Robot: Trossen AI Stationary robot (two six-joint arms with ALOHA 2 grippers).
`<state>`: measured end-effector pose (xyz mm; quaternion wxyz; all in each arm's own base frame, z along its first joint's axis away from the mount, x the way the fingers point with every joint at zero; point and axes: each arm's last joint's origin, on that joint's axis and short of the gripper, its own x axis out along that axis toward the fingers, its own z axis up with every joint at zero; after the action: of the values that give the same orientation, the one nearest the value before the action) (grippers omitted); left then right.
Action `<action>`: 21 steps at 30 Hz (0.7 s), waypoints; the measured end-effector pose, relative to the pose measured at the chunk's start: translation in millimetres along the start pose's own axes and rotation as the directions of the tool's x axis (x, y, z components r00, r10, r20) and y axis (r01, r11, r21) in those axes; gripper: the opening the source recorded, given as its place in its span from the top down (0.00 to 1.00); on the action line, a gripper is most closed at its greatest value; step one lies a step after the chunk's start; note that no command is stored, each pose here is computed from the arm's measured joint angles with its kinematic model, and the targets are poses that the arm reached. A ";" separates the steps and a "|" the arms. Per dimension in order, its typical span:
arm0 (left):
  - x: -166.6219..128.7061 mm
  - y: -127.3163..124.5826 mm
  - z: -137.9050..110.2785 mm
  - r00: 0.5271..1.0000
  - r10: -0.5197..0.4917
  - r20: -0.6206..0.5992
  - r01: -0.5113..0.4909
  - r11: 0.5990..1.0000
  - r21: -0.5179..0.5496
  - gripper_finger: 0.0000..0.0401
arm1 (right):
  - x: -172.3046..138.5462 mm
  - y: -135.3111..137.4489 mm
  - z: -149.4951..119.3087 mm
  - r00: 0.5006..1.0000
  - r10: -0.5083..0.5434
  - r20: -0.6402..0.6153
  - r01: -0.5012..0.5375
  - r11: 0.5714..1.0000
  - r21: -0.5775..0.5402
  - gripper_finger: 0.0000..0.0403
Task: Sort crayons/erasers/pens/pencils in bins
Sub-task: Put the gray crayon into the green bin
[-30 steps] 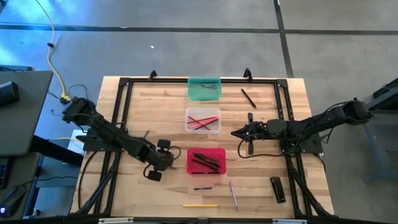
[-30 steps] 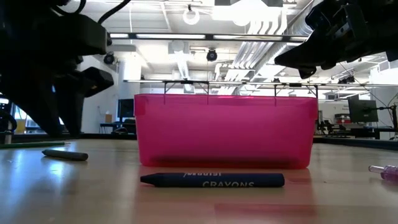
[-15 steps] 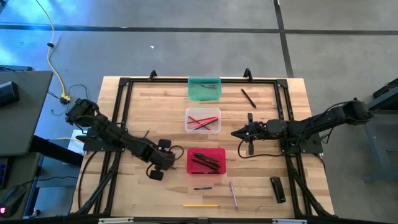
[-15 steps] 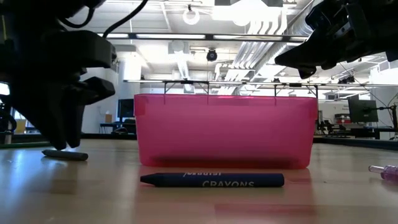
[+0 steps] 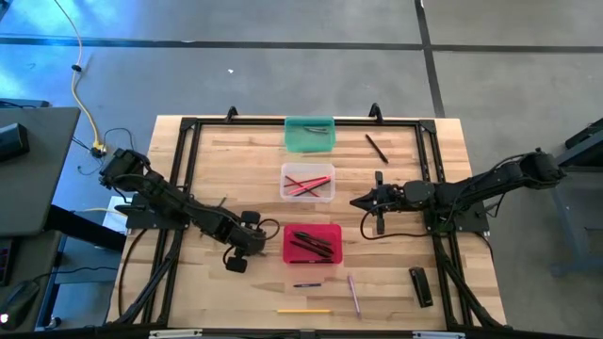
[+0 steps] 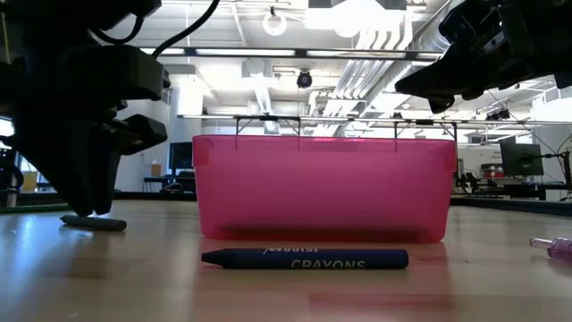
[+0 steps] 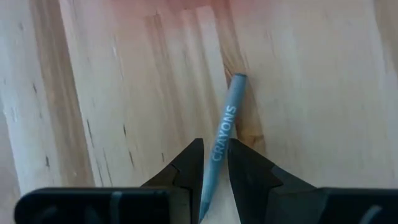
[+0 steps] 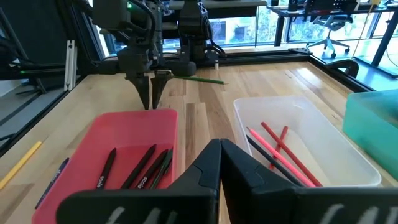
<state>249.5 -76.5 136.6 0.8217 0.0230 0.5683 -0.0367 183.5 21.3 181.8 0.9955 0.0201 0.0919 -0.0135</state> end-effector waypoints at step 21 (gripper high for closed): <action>15.4 4.3 -1.4 0.999 0.003 -0.047 -0.003 1.000 0.018 0.96 | 0.0 0.0 0.3 1.000 0.001 0.003 -0.001 1.000 0.000 1.00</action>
<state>254.0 -72.6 121.7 0.8079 0.0322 0.5871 -0.0401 183.6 21.3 182.1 0.9956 0.0203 0.0905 -0.0130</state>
